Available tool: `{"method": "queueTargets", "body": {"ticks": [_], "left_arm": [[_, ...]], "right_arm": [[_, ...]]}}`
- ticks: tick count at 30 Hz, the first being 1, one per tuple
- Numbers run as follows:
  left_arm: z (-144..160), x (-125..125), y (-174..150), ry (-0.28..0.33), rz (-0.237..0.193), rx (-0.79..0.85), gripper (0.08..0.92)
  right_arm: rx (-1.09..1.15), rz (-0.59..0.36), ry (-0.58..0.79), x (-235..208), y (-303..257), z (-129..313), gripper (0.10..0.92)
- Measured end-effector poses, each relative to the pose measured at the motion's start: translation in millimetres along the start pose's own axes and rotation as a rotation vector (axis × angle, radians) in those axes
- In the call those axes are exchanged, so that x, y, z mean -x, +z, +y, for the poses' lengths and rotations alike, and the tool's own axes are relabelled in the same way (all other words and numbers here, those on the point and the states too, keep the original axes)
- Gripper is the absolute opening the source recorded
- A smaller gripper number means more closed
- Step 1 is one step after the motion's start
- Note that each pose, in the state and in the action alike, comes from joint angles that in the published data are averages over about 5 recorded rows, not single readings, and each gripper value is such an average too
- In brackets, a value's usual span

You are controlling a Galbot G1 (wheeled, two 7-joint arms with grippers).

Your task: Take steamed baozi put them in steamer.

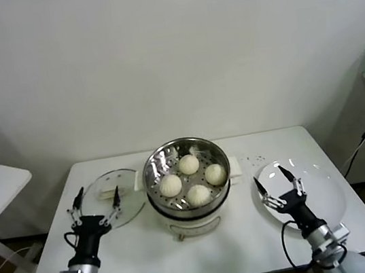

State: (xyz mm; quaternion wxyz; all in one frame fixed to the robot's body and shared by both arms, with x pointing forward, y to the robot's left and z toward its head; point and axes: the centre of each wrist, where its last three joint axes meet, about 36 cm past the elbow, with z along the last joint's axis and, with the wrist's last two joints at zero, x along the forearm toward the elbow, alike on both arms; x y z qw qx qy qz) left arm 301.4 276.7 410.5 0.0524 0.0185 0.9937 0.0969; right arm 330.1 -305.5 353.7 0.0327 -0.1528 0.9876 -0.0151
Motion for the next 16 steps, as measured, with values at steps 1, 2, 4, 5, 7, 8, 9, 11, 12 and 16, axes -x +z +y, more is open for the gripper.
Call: {"method": "queueTargets", "body": {"ticks": [1, 2, 4, 5, 7, 8, 9, 11, 12, 16], "left_arm": [[0, -1, 1, 0.001, 0.002, -0.004, 0.823], [0, -1, 2, 0.003, 0.004, -0.008, 0.823], [0, -2, 4, 0.005, 0.008, -0.015, 0.823], [1, -2, 4, 0.006, 0.010, -0.018, 0.823], [2, -3, 6, 0.006, 0.014, -0.023, 0.823], [2, -3, 7, 0.006, 0.014, -0.025, 0.823], [2, -3, 7, 0.006, 0.015, -0.028, 0.823], [3, -4, 8, 0.008, 0.015, -0.031, 0.823], [3, -4, 8, 0.010, 0.015, -0.032, 0.823], [5, -5, 9, 0.015, 0.016, -0.033, 0.823]], "right_arm": [[0.005, 0.002, 0.009, -4, 1, 2, 0.823], [0.010, 0.004, 0.017, -7, 3, 3, 0.823], [0.019, 0.008, 0.031, -13, 5, 6, 0.823], [0.023, 0.010, 0.037, -16, 6, 7, 0.823], [0.029, 0.014, 0.047, -21, 8, 9, 0.823], [0.032, 0.016, 0.051, -24, 9, 10, 0.823], [0.034, 0.018, 0.055, -26, 10, 11, 0.823], [0.037, 0.019, 0.062, -29, 11, 12, 0.823], [0.039, 0.019, 0.065, -30, 12, 13, 0.823], [0.043, 0.016, 0.074, -33, 13, 15, 0.823]]}}
